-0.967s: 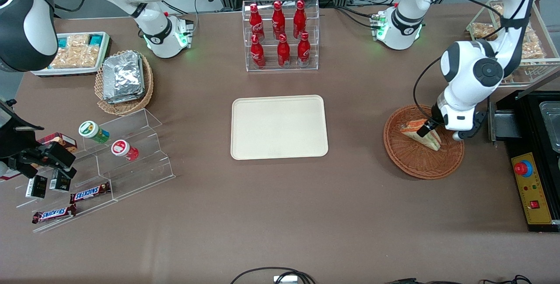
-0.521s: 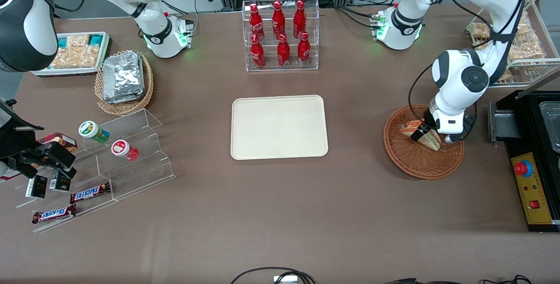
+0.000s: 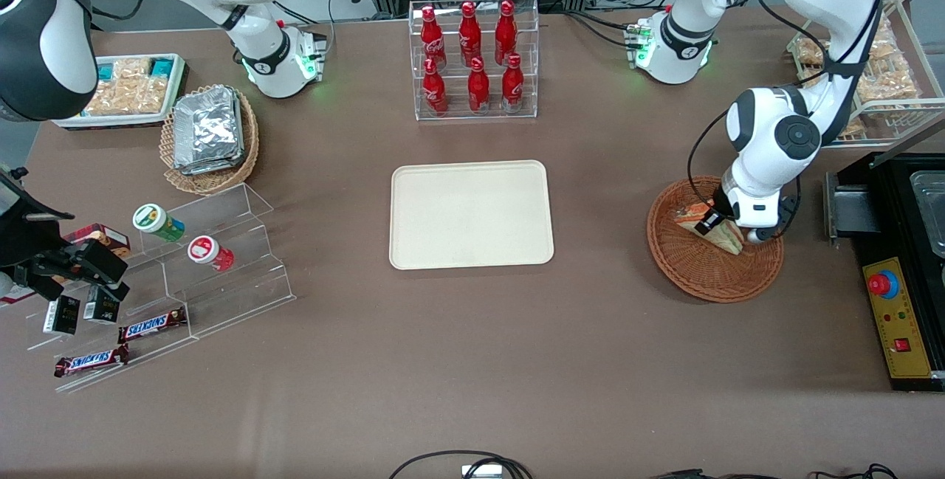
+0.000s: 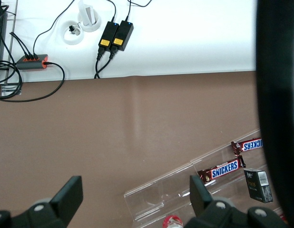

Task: Place sandwich from basket to tray
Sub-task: 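Close the left gripper on the sandwich and lift it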

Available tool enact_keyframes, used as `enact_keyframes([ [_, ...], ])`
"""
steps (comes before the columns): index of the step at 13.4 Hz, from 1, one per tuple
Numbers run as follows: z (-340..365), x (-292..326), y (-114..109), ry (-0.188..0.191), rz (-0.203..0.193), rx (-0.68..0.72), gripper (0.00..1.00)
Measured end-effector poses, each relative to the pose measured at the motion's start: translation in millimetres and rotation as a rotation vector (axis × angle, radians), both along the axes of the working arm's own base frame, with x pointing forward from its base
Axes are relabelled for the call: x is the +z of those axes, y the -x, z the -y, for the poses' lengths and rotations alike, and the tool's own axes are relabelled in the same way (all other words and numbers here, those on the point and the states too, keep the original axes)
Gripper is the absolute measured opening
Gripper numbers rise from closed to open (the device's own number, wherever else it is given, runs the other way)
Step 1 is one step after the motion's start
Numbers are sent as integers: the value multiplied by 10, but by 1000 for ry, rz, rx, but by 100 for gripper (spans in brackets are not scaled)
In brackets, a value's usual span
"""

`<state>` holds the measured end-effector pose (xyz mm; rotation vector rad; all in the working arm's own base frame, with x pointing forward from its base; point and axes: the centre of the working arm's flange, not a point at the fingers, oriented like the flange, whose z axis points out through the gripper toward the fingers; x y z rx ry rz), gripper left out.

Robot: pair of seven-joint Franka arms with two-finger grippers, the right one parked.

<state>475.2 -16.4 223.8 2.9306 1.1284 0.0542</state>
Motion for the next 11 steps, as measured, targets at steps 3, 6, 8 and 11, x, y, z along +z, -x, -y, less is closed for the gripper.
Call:
enact_keyframes([
  [3, -1, 99, -19, -4, -14, -2, 37],
  [6, 21, 492, -112, -19, -27, -43, 26],
  [8, 48, 862, -173, -29, -33, -102, 20],
  [11, 381, 1389, -321, -42, -39, -221, 20],
])
